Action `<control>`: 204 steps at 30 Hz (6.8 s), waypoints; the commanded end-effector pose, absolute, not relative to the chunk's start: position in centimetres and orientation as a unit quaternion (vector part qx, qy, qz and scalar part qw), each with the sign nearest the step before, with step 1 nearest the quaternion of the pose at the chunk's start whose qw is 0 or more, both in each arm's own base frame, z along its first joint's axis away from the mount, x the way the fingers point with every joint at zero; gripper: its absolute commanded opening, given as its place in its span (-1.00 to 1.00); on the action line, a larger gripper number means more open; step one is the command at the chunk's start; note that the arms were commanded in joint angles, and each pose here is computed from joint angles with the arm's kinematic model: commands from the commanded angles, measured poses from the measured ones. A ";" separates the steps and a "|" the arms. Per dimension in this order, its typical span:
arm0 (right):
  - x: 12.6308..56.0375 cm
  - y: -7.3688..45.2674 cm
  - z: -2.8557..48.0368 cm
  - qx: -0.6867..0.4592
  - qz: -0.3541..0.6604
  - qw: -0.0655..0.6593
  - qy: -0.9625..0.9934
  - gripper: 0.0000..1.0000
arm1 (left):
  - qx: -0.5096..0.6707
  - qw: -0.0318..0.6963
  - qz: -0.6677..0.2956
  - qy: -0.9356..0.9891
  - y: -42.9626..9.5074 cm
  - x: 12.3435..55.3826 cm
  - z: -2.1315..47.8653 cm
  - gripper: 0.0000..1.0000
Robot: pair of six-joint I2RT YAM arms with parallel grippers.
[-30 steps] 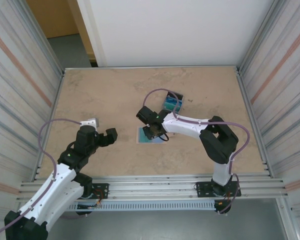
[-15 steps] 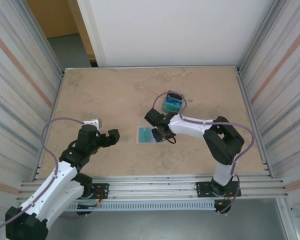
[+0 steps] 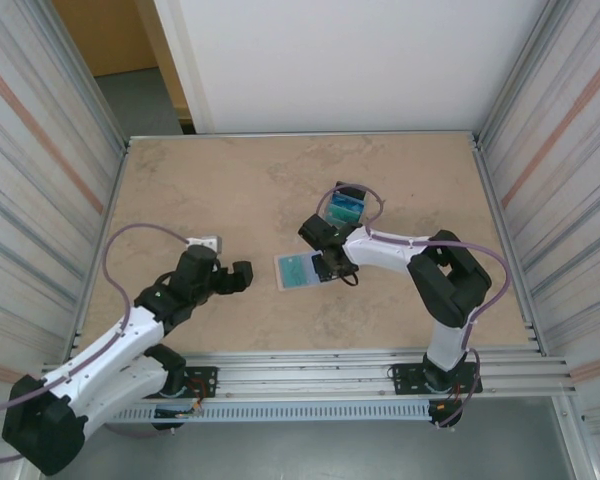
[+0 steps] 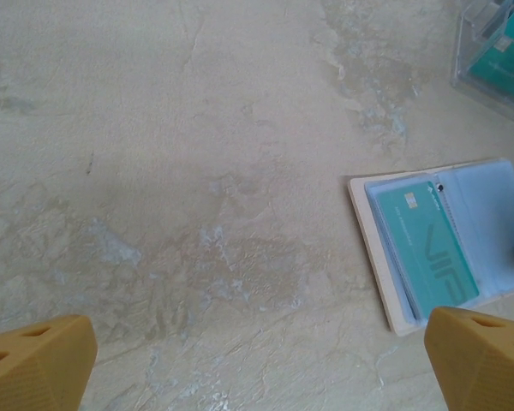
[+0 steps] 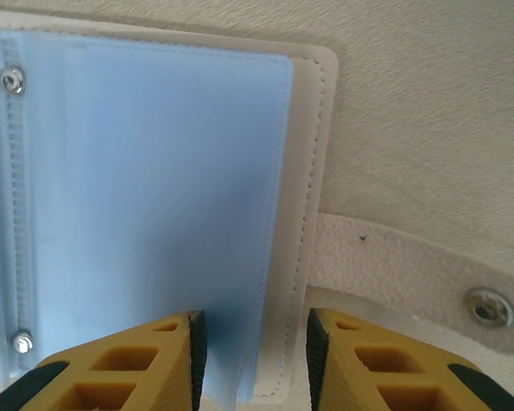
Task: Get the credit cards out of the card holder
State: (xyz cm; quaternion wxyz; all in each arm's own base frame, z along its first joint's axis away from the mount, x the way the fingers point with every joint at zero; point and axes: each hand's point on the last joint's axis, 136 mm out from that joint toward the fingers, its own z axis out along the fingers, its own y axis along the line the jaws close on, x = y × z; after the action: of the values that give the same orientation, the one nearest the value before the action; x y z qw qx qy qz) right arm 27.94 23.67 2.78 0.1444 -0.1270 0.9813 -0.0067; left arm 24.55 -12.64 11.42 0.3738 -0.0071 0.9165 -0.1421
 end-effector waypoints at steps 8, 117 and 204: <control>28.4 24.6 8.8 -0.113 0.059 0.193 0.973 -0.22 | 0.030 0.373 -0.071 0.924 -14.9 26.6 10.4 0.97; 28.6 31.6 3.9 -0.041 0.397 0.032 0.916 -0.47 | 0.115 0.278 0.011 0.954 -18.8 28.8 2.6 0.97; 28.4 32.0 5.4 -0.020 0.525 0.027 0.850 -0.73 | 0.116 0.265 0.044 0.956 -18.1 29.1 3.0 0.97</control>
State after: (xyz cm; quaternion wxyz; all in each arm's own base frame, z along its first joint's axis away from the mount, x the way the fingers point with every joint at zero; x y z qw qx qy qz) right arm 28.29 31.76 3.70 0.0209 -0.0127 0.8641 0.5027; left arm 29.12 -18.47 2.91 0.2673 0.1138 0.9565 0.0265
